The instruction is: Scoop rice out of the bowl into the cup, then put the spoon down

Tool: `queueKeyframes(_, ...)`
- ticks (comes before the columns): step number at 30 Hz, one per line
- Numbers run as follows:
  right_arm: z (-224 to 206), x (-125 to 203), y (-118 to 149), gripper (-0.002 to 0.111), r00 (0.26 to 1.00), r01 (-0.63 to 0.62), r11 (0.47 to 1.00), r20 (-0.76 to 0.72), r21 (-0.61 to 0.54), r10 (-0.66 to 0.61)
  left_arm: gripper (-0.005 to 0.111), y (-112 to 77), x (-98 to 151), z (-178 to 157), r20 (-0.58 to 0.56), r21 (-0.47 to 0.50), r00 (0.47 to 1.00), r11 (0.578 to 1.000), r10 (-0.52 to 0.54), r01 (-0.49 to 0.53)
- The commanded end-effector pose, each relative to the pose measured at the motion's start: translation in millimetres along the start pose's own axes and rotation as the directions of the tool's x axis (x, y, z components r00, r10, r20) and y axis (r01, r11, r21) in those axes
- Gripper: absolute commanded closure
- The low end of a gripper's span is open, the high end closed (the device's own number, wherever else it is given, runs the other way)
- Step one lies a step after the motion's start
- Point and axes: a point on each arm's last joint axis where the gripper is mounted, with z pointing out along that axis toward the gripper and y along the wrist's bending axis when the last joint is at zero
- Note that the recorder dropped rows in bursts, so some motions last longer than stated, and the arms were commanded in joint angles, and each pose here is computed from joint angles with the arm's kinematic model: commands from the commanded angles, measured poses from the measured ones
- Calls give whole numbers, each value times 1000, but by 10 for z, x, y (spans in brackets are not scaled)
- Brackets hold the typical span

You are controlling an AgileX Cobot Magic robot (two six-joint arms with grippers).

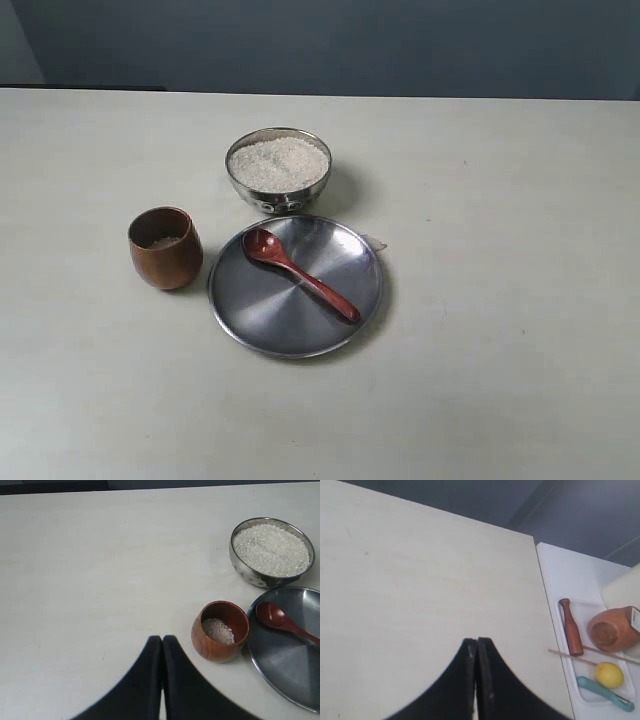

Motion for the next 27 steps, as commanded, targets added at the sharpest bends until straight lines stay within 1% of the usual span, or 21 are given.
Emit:
queueKeyframes(1, 39, 310, -118, 108, 999, -22, 999, 34, 42, 21, 106, 7, -2, 7, 1, -5, 1000, 1000, 1, -1)
queueKeyframes(5, 52, 603, -197, 108, 993, -75, 994, 99, 79, 67, 106, 7, -2, 7, 1, -5, 1000, 1000, 1, -1)
queueKeyframes(10, 50, 953, -255, 108, 973, -163, 984, 176, 74, 148, 106, 7, -2, 7, 1, -5, 1000, 1000, 1, -1)
queueKeyframes(12, 45, 1104, -274, 108, 958, -205, 977, 217, 55, 188, 106, 7, -2, 7, 1, -5, 1000, 1000, 1, -1)
queueKeyframes(16, 1, 1357, -281, 108, 921, -241, 970, 307, -39, 241, 106, 7, -2, 7, 1, -5, 1000, 1000, 1, -1)
queueKeyframes(18, -27, 1482, -305, 108, 904, -256, 964, 337, -66, 263, 106, 7, -2, 7, 1, -5, 1000, 1000, 1, -1)
queueKeyframes(22, -65, 1696, -380, 108, 883, -316, 946, 344, -69, 320, 106, 7, -2, 7, 1, -5, 1000, 1000, 1, -1)
queueKeyframes(24, -84, 1808, -434, 108, 879, -365, 930, 312, -50, 361, 106, 7, -2, 7, 1, -5, 1000, 1000, 1, -1)
queueKeyframes(27, -118, 1905, -518, 108, 872, -398, 917, 310, -4, 379, 106, 7, -2, 7, 1, -5, 1000, 1000, 1, -1)
